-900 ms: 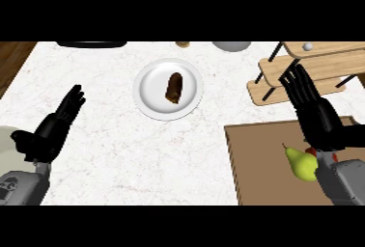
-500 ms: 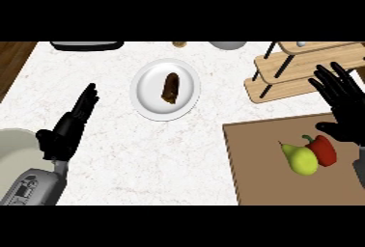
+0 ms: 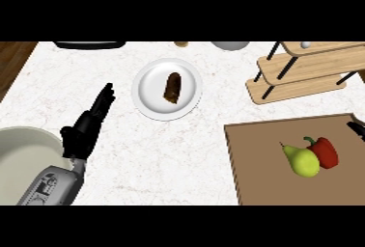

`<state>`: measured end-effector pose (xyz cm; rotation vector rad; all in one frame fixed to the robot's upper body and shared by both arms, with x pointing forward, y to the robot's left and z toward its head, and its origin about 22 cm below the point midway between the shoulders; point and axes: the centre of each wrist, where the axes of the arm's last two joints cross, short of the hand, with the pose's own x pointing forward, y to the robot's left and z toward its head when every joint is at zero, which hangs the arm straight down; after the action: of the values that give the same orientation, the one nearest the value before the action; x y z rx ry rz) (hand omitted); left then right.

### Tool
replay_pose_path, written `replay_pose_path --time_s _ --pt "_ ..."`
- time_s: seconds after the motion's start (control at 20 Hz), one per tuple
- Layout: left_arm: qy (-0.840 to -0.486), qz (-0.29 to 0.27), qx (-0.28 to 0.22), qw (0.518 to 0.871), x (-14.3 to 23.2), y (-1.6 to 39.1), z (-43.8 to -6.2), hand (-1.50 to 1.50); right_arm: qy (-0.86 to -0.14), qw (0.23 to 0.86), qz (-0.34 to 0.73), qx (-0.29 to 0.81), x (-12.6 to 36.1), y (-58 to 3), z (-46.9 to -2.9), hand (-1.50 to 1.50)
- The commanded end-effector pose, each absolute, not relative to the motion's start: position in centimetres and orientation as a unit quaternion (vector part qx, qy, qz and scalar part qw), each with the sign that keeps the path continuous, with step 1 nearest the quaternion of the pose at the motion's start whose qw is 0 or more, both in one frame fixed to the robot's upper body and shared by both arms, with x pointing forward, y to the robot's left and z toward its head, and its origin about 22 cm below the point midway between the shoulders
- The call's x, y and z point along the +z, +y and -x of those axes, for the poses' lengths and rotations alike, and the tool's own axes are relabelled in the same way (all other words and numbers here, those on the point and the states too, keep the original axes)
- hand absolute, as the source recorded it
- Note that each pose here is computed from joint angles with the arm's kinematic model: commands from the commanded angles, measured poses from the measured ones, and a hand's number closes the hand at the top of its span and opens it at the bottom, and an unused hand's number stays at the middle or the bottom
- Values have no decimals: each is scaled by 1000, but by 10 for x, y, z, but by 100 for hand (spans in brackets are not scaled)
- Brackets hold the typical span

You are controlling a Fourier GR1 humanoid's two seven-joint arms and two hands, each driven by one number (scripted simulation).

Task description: Pick the bell pepper from the tray and place it in the tiered shelf

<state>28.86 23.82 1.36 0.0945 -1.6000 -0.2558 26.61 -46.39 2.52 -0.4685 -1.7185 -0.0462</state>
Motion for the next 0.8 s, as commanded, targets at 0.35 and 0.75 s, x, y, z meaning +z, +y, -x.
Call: replay_pose_path --time_s 0.35,0.75 --pt "-704 -45 -113 700 11 229 -287 0 -738 645 120 158 58 -516 -255 -150" --pt "-705 -51 -113 699 15 224 -284 0 -681 653 166 286 127 -486 -283 -150"
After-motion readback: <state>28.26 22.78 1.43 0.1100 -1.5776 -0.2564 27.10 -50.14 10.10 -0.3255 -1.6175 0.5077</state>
